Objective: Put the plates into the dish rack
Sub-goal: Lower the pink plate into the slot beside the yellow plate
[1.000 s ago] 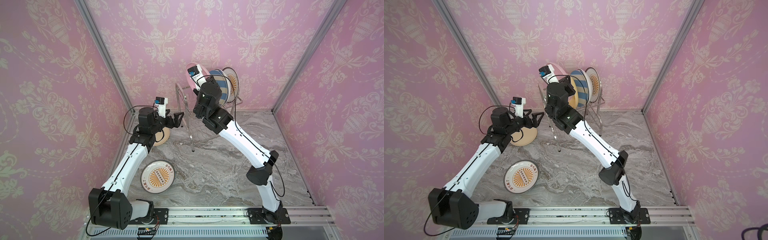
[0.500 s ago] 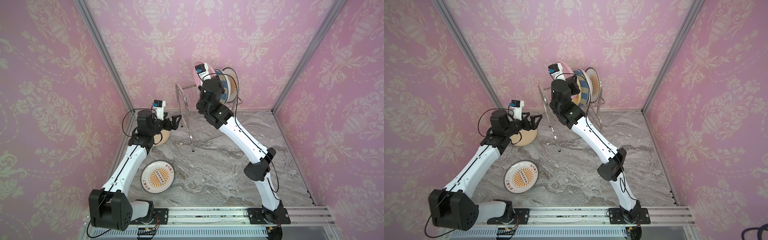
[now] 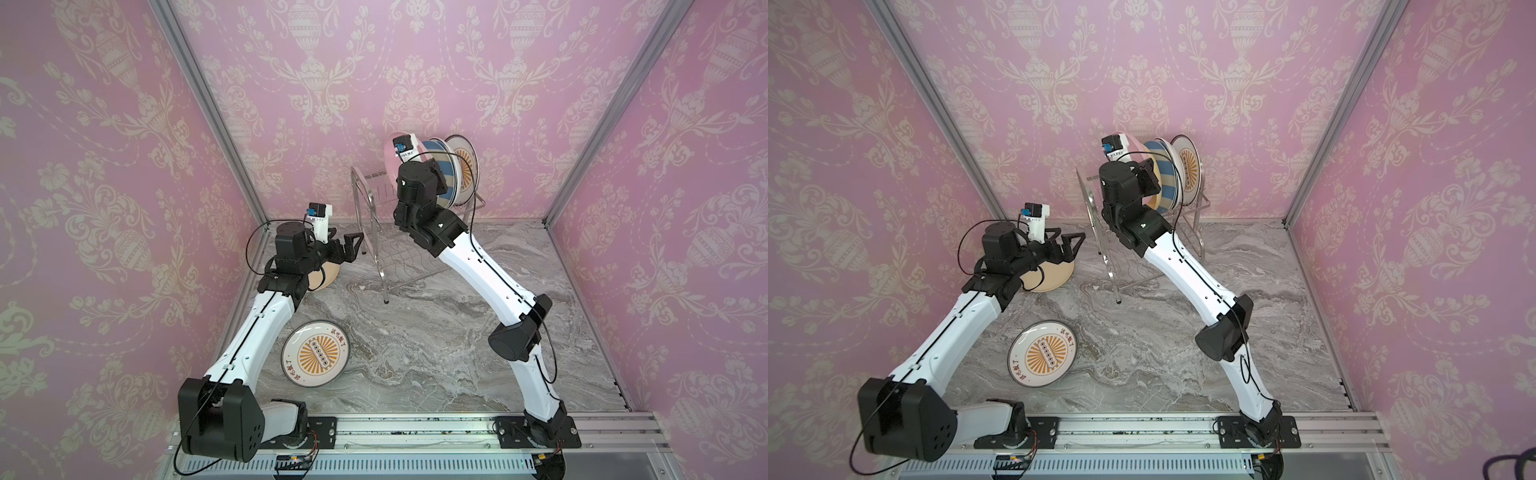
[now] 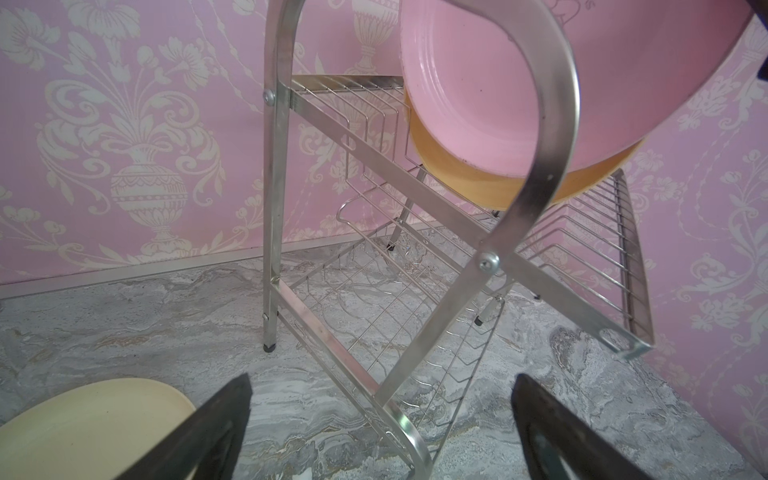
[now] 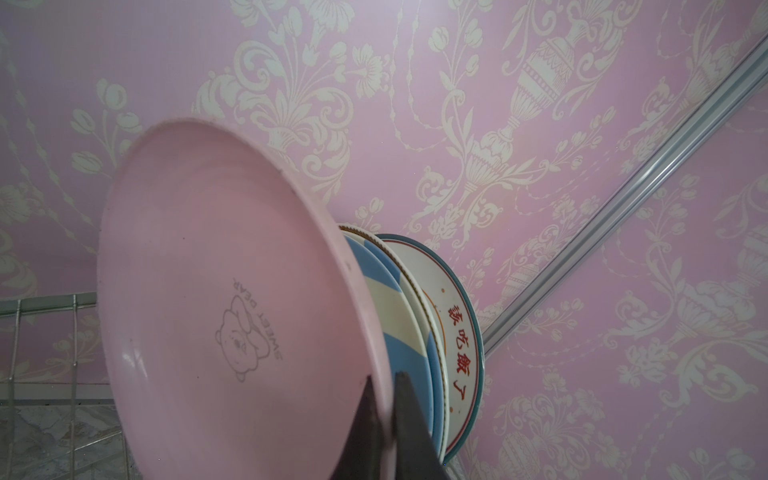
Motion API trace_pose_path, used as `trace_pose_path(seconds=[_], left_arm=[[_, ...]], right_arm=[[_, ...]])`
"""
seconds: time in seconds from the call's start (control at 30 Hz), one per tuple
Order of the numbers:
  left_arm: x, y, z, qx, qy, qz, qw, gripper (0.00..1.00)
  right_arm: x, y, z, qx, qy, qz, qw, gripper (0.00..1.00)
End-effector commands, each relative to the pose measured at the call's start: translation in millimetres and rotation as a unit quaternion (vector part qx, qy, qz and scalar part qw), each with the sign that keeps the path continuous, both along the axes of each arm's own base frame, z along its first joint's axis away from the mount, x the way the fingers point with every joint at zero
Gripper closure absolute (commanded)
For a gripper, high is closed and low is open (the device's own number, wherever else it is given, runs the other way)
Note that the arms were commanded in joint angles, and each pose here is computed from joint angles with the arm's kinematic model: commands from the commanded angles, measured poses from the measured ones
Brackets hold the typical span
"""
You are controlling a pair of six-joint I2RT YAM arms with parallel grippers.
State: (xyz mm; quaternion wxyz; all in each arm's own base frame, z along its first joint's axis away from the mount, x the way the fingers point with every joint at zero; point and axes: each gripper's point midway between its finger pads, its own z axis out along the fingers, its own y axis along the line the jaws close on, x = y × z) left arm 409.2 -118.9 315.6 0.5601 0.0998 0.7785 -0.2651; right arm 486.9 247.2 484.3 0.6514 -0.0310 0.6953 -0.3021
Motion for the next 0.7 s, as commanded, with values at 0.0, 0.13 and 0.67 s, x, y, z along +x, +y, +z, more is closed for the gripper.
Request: trace_pose_path(seconds=[0.0,0.13,0.67], left_arm=[[-4,1,5,-0.007,-0.009,-0.006,1.000,0.01],[-4,0,5,-0.007,-0.008,-0.007,1.000,0.01],[-4,-1,6,-0.013,-0.013,-0.011,1.000,0.01]], right_arm=[[1,-4,3,0.017,-0.018,-0.017,1.000,1.00],[4,-3,0,0.002,-0.017,-0.034,0.999,1.00],[11,8,-16,-0.055,0.004,-0.057,0.997,1.00]])
